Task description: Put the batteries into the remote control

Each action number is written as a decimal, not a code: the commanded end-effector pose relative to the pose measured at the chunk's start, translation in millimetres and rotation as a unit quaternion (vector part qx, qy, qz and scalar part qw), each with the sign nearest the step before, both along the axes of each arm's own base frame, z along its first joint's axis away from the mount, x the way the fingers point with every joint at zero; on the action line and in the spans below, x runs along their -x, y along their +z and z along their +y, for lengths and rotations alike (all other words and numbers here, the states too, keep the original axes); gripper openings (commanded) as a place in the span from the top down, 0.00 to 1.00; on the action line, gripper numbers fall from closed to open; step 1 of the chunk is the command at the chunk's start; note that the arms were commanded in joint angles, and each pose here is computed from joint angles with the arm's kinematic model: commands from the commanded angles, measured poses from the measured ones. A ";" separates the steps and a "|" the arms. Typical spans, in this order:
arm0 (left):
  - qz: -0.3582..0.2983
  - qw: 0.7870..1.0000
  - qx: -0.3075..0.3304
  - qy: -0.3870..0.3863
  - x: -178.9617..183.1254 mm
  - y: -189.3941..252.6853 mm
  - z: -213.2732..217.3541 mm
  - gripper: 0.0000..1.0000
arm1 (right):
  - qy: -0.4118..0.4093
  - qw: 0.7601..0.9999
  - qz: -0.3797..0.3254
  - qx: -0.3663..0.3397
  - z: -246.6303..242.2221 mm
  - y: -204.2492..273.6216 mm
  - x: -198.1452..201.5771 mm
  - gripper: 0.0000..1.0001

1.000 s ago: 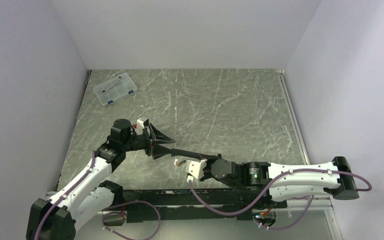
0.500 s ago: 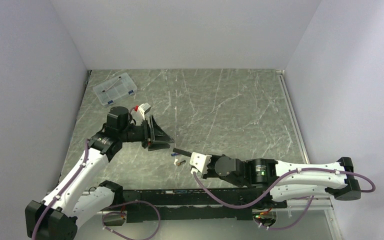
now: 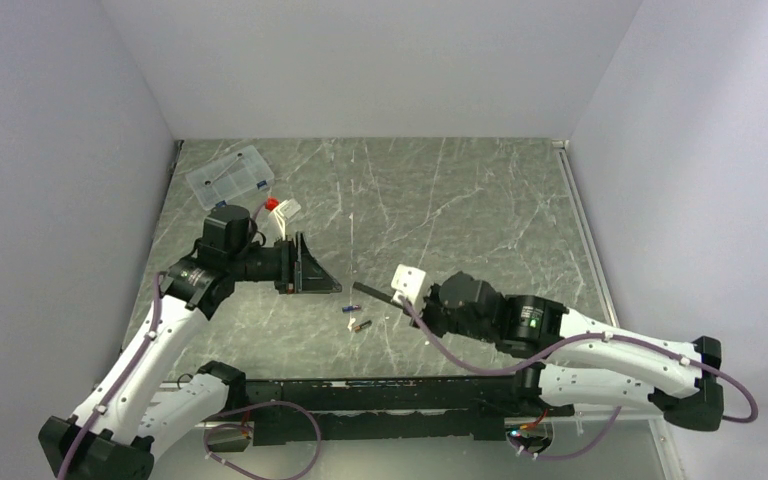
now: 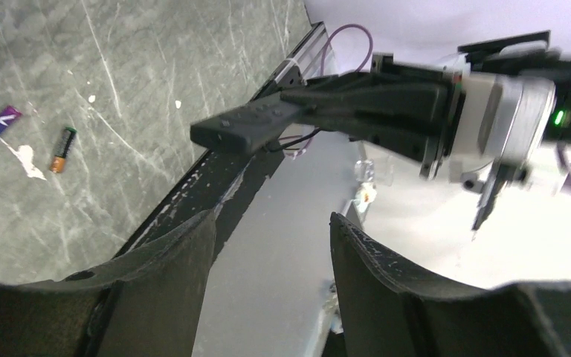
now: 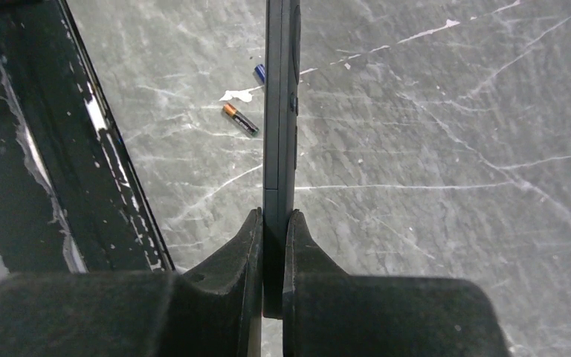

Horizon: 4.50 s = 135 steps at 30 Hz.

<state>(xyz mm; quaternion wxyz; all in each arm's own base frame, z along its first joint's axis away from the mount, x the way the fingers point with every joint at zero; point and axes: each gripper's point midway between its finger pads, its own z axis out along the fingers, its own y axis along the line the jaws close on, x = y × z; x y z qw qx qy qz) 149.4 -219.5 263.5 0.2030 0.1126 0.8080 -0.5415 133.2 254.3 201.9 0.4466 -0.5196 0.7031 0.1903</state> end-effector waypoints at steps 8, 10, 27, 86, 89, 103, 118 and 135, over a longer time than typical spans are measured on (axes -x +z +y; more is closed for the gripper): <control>-0.102 0.994 0.007 -0.040 10.2 21.6 4.2 0.38 | 0.113 0.980 0.128 -0.104 22.3 44.2 28.4 1.00; -0.109 0.993 0.013 -0.040 10.8 23.2 4.0 0.38 | 0.122 0.974 0.154 -0.108 22.1 47.6 31.2 1.00; -0.140 0.987 0.049 -0.064 27.0 35.2 3.3 0.40 | 0.221 0.912 0.284 -0.197 38.7 93.3 50.5 1.00; -0.150 0.977 0.103 -0.114 43.7 48.5 -0.9 0.91 | 0.222 0.868 0.388 -0.219 67.2 95.4 33.5 1.00; -0.150 0.978 0.101 -0.109 42.8 46.8 -0.7 1.00 | 0.222 0.868 0.387 -0.220 66.7 95.6 33.5 0.95; -0.151 0.978 0.118 -0.087 39.0 45.5 -2.1 1.00 | 0.187 0.878 0.369 -0.242 51.2 89.3 25.0 0.69; -0.130 0.983 0.119 -0.041 28.4 33.7 -2.1 1.00 | 0.057 0.908 0.285 -0.303 12.3 89.5 -4.4 0.54; -0.102 0.983 0.152 0.027 17.9 38.0 -0.2 1.00 | -0.091 0.874 0.283 -0.383 -26.4 84.5 0.0 0.35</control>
